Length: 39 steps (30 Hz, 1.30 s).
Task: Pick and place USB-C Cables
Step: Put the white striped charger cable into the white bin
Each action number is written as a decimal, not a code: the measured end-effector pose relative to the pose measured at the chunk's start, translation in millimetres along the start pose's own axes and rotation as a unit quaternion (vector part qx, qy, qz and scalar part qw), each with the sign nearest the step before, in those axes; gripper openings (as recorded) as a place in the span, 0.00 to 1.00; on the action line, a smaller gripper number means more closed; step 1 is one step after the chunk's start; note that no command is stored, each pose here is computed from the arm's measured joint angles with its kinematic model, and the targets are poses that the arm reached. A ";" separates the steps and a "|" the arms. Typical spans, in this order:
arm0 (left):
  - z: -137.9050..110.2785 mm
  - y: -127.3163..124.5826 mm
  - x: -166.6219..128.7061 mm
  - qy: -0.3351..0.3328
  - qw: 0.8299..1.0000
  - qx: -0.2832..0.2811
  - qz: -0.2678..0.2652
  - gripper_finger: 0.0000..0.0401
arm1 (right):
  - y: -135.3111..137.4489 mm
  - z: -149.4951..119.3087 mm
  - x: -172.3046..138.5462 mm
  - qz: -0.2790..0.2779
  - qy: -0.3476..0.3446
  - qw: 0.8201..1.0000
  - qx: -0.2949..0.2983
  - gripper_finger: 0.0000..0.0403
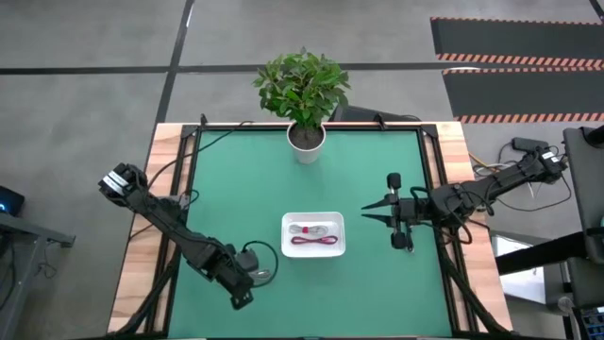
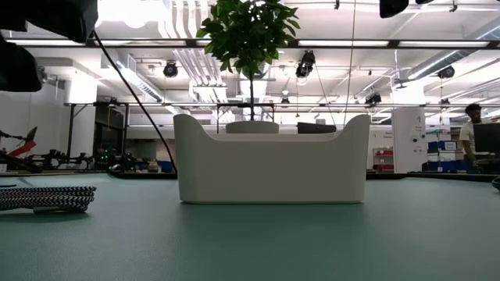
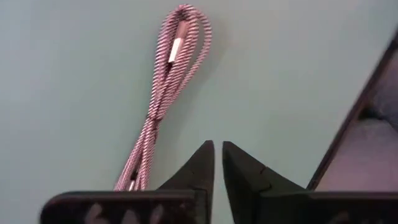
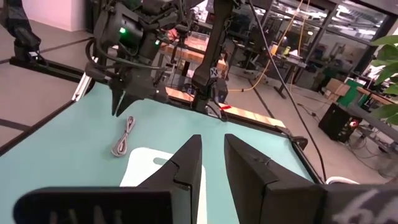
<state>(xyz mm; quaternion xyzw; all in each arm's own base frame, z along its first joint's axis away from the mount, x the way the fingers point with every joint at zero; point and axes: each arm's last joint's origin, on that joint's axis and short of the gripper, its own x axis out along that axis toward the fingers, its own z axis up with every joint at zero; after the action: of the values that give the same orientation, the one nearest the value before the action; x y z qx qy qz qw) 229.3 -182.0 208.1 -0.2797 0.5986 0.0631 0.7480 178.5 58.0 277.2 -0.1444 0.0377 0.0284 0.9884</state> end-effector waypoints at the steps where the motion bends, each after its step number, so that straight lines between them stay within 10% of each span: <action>1: 0.3 -0.8 0.0 -0.002 1.000 0.011 -0.004 0.08 | -0.1 0.2 -0.3 0.000 -0.001 1.000 0.000 0.15; 14: 3.0 3.2 2.5 -0.063 0.990 0.118 0.034 0.53 | 0.1 -1.0 -0.6 0.001 0.006 1.000 0.016 0.15; 39: -16.7 38.5 39.1 -0.076 0.986 0.133 0.068 0.52 | 0.9 -3.5 -0.3 0.004 0.018 0.999 0.046 0.15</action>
<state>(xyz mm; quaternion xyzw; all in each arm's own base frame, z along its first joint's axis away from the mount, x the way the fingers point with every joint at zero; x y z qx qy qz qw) 209.2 -167.5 156.4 -0.1306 0.5611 0.0546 0.8156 177.9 57.7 273.6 -0.0991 0.0574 0.0280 0.9930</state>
